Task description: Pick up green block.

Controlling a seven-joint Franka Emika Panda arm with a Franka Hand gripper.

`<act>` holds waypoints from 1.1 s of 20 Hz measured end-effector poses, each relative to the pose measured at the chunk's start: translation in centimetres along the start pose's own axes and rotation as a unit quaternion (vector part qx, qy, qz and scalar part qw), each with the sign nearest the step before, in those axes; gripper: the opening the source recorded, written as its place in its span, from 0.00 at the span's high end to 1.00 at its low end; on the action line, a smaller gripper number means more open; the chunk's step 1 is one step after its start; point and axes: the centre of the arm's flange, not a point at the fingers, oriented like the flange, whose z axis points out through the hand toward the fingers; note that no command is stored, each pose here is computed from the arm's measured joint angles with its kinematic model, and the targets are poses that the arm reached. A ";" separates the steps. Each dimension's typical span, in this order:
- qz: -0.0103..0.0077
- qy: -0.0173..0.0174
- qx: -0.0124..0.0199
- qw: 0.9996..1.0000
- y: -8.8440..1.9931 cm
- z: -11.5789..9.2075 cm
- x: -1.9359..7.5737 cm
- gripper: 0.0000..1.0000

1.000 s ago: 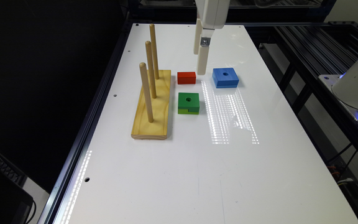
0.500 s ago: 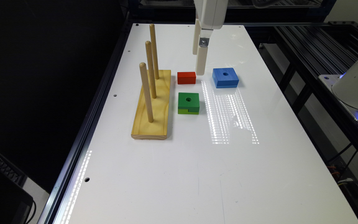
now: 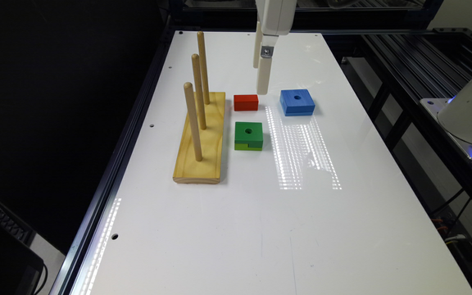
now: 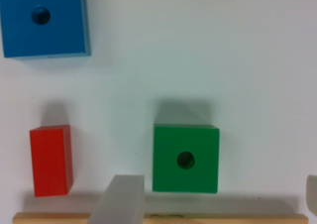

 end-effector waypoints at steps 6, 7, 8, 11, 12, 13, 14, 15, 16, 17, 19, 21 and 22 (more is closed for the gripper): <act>0.002 0.000 -0.002 1.000 0.4 0.1 0.38 0.00; 0.002 -0.001 -0.003 1.000 0.4 0.2 0.38 0.00; 0.002 -0.002 -0.004 1.000 0.4 0.4 0.37 0.00; 0.001 -0.006 -0.009 1.000 0.4 1.2 0.41 0.00; 0.001 -0.006 -0.009 1.000 0.4 1.3 0.41 0.00; 0.001 -0.007 -0.010 1.000 0.4 1.4 0.41 0.00; 0.001 -0.007 -0.010 1.000 0.4 1.4 0.41 0.00; 0.001 -0.007 -0.011 1.000 0.4 1.5 0.41 0.00; 0.001 -0.007 -0.011 1.000 0.4 1.5 0.41 0.00; 0.001 -0.007 -0.011 1.000 0.4 1.5 0.41 0.00; 0.001 -0.007 -0.011 1.000 0.4 1.5 0.42 0.00; 0.001 -0.007 -0.011 1.000 0.5 1.5 0.41 0.00; 0.001 -0.008 -0.012 1.000 0.5 1.6 0.41 0.00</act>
